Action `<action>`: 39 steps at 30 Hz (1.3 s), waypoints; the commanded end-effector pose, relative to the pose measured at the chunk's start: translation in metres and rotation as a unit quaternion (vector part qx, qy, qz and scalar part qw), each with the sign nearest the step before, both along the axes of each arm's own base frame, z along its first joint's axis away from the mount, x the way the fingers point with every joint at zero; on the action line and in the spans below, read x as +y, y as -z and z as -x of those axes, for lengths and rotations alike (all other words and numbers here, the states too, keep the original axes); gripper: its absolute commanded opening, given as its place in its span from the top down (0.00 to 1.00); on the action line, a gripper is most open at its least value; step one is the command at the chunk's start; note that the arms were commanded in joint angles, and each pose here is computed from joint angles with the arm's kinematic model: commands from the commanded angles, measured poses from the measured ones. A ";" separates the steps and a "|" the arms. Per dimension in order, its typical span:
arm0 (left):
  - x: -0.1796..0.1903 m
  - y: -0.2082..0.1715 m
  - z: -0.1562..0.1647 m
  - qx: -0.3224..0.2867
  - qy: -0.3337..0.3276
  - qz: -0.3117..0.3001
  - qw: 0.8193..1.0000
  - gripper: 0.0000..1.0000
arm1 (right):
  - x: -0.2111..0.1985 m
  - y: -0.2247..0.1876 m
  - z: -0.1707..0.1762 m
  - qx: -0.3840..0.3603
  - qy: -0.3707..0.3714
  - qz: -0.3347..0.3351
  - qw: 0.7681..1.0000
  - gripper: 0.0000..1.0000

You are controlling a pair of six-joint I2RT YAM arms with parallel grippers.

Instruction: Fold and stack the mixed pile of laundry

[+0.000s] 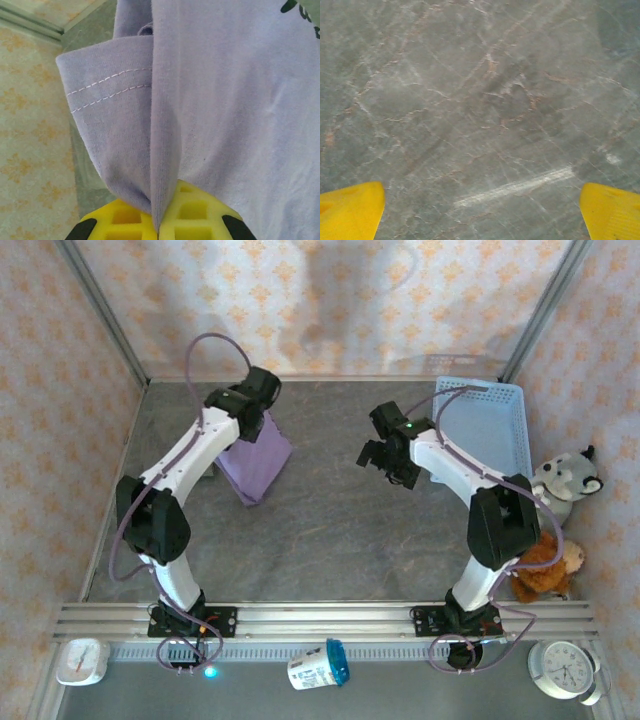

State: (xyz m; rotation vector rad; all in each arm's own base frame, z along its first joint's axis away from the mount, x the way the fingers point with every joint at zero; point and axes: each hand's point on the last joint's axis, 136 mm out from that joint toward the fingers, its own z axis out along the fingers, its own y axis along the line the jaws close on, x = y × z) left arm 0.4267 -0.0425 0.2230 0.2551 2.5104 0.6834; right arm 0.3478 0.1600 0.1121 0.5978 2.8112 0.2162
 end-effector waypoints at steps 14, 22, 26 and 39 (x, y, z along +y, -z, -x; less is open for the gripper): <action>0.033 -0.094 -0.025 -0.094 -0.021 0.075 0.993 1.00 | 0.012 0.004 -0.014 0.008 -0.010 0.037 0.999 0.01; 0.079 -0.068 -0.034 -0.091 -0.098 0.133 0.982 1.00 | 0.022 0.000 -0.031 0.009 -0.020 0.037 0.999 0.01; 0.119 -0.041 -0.030 -0.082 -0.155 0.157 0.972 1.00 | 0.024 0.001 -0.036 0.012 -0.020 0.039 0.999 0.01; 0.232 0.024 0.011 -0.069 -0.363 0.160 0.915 0.00 | 0.015 -0.010 -0.042 0.002 -0.033 0.075 0.997 0.01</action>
